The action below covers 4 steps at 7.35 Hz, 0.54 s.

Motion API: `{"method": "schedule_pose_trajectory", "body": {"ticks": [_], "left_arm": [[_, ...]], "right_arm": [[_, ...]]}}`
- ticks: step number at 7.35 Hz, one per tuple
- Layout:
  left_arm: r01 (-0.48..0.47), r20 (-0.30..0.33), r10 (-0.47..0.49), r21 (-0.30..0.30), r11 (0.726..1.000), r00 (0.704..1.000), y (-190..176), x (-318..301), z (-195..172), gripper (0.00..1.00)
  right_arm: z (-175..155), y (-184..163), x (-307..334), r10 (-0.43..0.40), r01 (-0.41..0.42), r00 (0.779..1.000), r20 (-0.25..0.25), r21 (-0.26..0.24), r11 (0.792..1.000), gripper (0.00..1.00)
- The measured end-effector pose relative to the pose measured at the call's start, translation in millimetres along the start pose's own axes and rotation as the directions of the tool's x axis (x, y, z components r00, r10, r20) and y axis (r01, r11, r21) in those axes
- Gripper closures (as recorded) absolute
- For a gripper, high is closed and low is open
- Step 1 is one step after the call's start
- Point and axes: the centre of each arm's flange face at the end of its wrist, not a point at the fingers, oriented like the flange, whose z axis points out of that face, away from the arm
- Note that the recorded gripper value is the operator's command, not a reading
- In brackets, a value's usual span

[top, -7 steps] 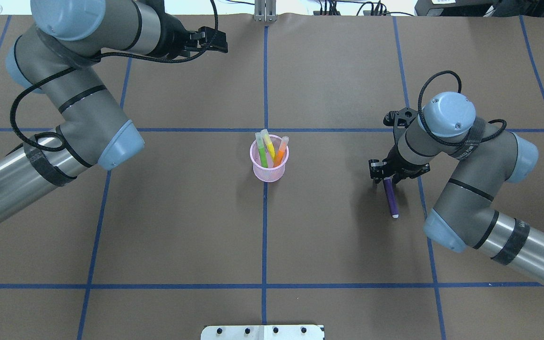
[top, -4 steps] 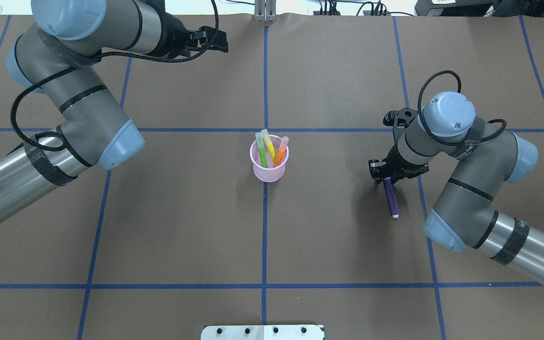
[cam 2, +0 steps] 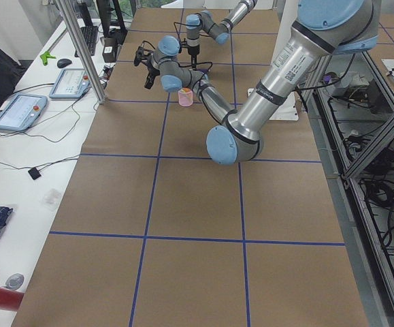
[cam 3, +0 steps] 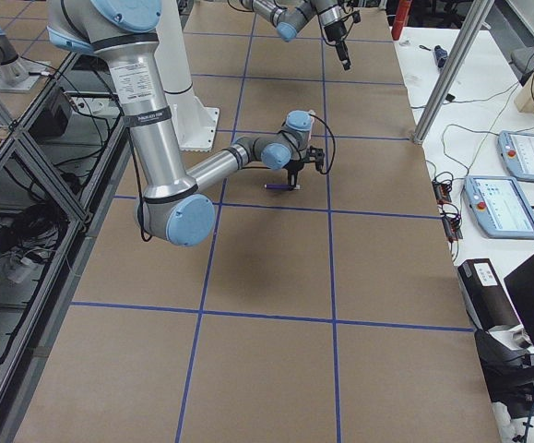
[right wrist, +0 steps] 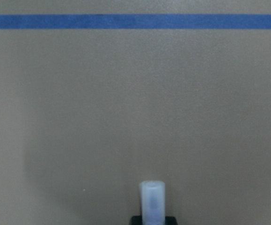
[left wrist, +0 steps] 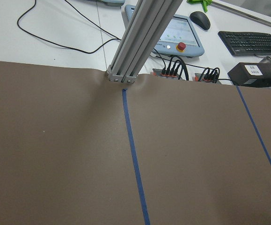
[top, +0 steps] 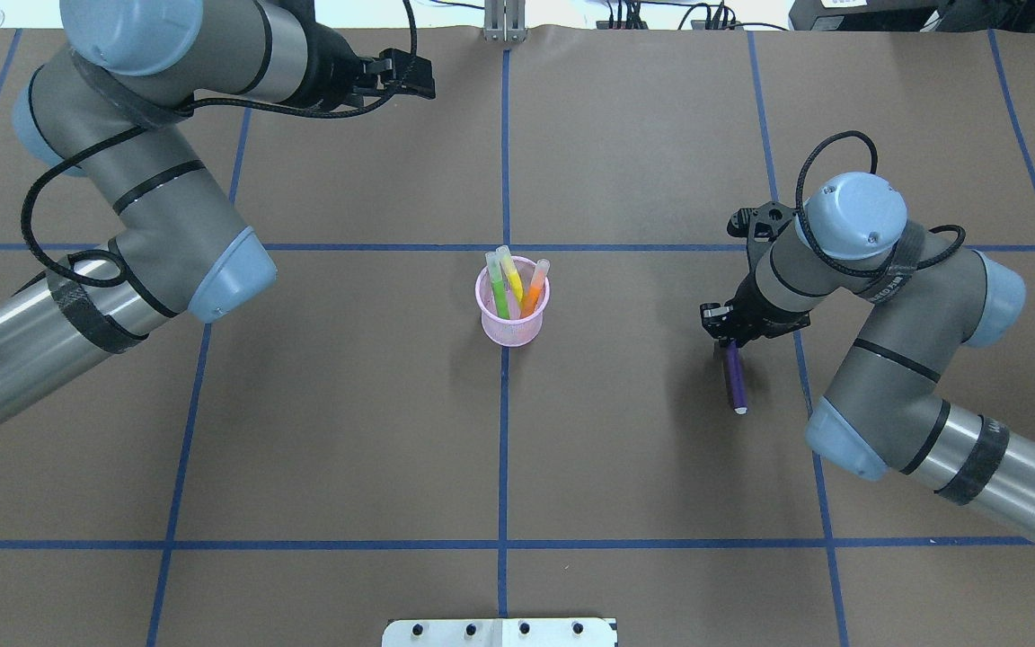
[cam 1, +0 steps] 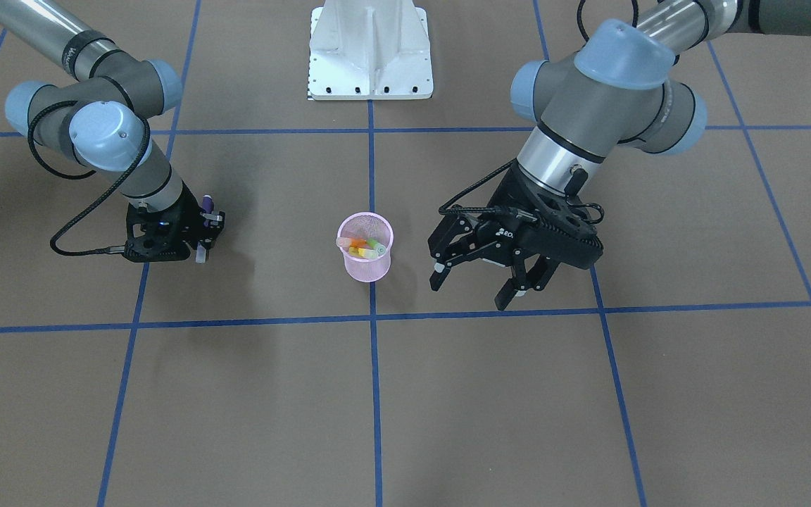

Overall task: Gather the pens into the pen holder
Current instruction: 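Lift the purple marker upright with the right gripper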

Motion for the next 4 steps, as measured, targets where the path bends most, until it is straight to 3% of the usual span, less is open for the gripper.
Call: {"method": "schedule_pose_trajectory", "body": {"ticks": [2, 4], "left_arm": [[0.000, 0.000, 0.000, 0.005, 1.000, 1.000, -3, -1, -2, 0.01], [-0.021, 0.010, 0.020, 0.015, 1.000, 1.000, -12, -10, -9, 0.01]], "right_arm": [[-26, -2, -13, -0.020, 0.019, 0.999, 0.046, 0.036, 0.999, 1.00], [-82, -24, -32, -0.041, 0.026, 0.992, 0.116, 0.128, 0.991, 1.00]]}}
